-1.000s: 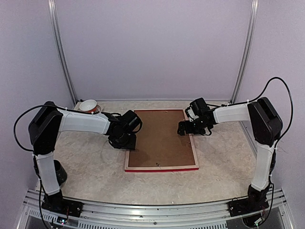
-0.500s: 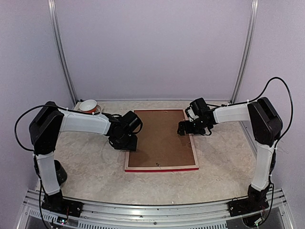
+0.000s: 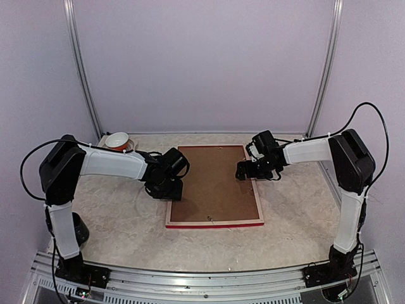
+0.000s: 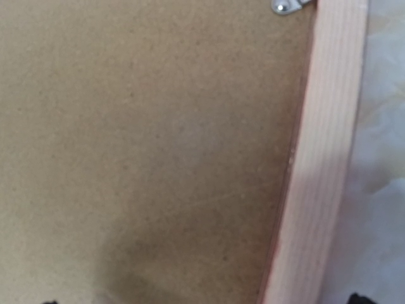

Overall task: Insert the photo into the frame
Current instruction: Press the fastener onto the backboard.

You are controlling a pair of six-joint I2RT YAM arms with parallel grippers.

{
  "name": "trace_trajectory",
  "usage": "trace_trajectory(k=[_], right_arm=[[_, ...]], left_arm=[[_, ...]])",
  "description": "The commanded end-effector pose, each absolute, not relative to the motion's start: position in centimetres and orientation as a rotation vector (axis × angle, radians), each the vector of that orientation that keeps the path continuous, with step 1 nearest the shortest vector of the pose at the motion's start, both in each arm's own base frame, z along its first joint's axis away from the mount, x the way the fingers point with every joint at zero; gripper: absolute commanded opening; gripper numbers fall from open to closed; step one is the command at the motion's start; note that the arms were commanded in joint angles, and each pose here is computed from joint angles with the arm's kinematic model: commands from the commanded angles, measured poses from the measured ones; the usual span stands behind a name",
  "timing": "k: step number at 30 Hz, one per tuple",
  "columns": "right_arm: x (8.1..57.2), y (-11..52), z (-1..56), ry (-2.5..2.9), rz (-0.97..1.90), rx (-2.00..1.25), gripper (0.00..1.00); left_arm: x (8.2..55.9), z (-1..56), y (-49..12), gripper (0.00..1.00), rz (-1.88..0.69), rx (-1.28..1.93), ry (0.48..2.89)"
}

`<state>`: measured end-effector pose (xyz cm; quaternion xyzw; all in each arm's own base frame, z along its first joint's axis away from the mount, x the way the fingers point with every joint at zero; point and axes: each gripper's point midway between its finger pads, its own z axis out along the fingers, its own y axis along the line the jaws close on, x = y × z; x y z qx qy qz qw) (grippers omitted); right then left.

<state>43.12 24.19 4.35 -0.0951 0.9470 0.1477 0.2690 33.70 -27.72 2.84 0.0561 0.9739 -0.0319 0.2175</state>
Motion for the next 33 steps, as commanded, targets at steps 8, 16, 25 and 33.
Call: trace_trajectory(k=[8, 16, 25, 33], right_arm=[[43.00, 24.19, 4.77, 2.537, 0.399, -0.258, 0.99], [42.94, 24.24, 4.69, 2.539, 0.404, -0.258, 0.99], [42.96, 24.21, 4.79, 2.537, 0.401, -0.261, 0.99], [42.91, 24.26, 4.57, 2.540, 0.403, -0.264, 0.99]], left_arm=[[32.26, 0.40, -26.83, 0.58, -0.020, 0.201, 2.763], [32.44, 0.44, -26.76, 0.58, -0.015, 0.185, 2.755], [32.62, 0.32, -26.69, 0.59, -0.021, 0.167, 2.758], [32.67, 0.59, -26.43, 0.59, -0.023, 0.155, 2.757]])
